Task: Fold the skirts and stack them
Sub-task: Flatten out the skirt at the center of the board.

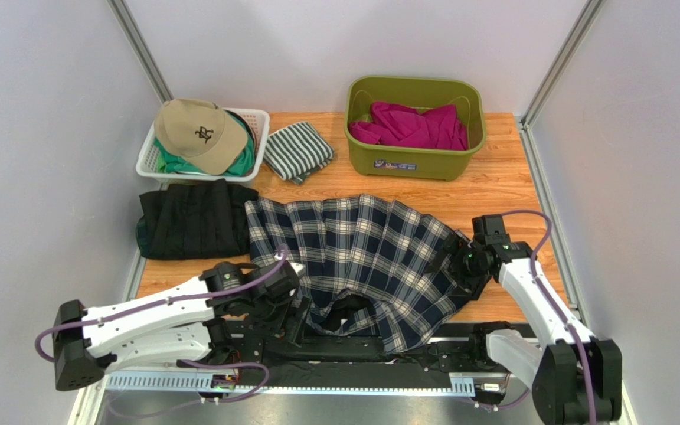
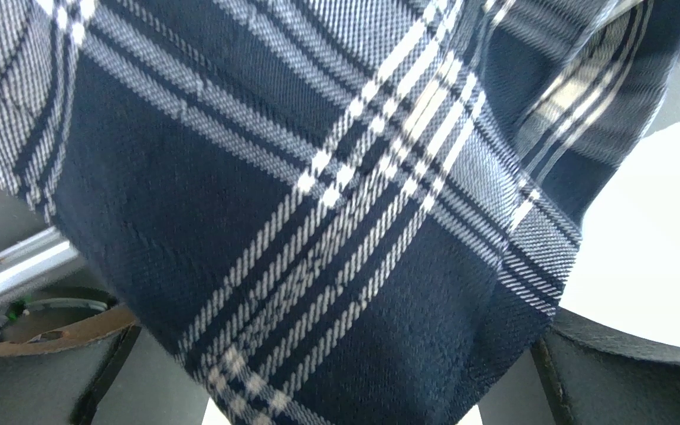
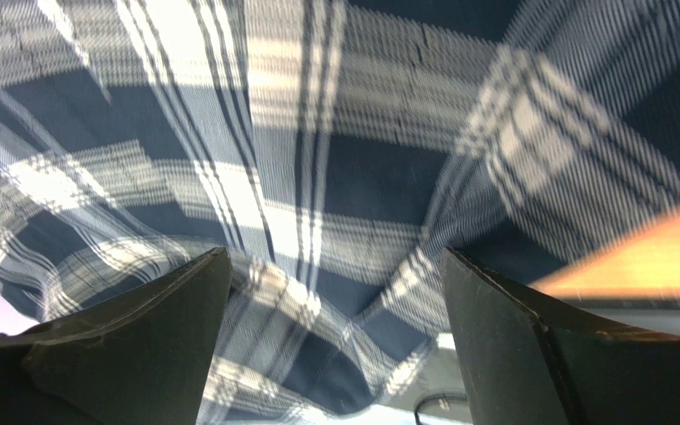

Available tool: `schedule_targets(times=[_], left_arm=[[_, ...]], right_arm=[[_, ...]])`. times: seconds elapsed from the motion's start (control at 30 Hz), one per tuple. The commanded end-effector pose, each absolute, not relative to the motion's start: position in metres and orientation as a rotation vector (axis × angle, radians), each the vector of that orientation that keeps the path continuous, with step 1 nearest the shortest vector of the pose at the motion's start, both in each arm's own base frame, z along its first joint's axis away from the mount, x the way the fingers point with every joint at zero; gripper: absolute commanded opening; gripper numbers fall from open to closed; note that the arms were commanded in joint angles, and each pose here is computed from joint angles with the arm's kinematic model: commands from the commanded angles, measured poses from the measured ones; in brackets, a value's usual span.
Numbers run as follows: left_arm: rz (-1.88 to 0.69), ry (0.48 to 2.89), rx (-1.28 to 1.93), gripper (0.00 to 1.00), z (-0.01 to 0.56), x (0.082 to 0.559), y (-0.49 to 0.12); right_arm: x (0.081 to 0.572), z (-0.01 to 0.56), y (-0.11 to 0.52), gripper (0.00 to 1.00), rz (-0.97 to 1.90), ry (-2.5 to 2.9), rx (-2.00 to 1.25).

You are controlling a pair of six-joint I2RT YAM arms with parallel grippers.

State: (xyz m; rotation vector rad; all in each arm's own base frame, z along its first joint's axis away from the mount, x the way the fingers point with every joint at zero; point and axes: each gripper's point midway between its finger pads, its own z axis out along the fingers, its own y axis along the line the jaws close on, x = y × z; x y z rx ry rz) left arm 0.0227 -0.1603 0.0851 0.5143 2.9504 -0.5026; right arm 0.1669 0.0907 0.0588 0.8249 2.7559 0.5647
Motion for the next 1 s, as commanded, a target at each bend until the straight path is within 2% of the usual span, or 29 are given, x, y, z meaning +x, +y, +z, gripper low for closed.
schedule_targets(times=[0.0,0.2,0.4,0.5,0.53,0.57,0.63,0.8,0.97], left_arm=[[-0.548,2.838,0.496,0.99,0.098,0.048,-0.190],[-0.510,2.701,0.523,0.99,0.116,0.085,-0.213],[-0.652,2.674,0.471,0.99,0.120,0.114,-0.232],[-0.662,2.630,0.428,0.86,0.119,0.136,-0.233],[-0.653,2.612,0.417,0.69,0.123,0.145,-0.235],[-0.641,2.593,0.424,0.61,0.127,0.152,-0.235],[-0.646,2.561,0.443,0.53,0.138,0.164,-0.245],[-0.713,2.578,0.559,0.54,0.156,0.160,-0.260],[-0.740,2.695,0.625,0.56,0.157,0.124,-0.240]], right_arm=[[0.213,0.048,0.087,0.91,0.532,2.644,0.843],[0.251,0.035,0.059,0.89,0.303,2.633,0.906],[0.287,0.012,0.036,0.89,0.217,2.629,1.021],[0.312,0.007,0.012,0.89,0.186,2.577,1.113],[0.319,0.007,0.008,0.90,0.181,2.557,1.141],[0.335,0.014,0.004,0.90,0.193,2.515,1.142],[0.352,0.011,-0.002,0.90,0.196,2.491,1.168],[0.389,0.020,-0.014,0.91,0.209,2.438,1.180],[0.391,0.010,-0.048,0.91,0.142,2.409,1.266]])
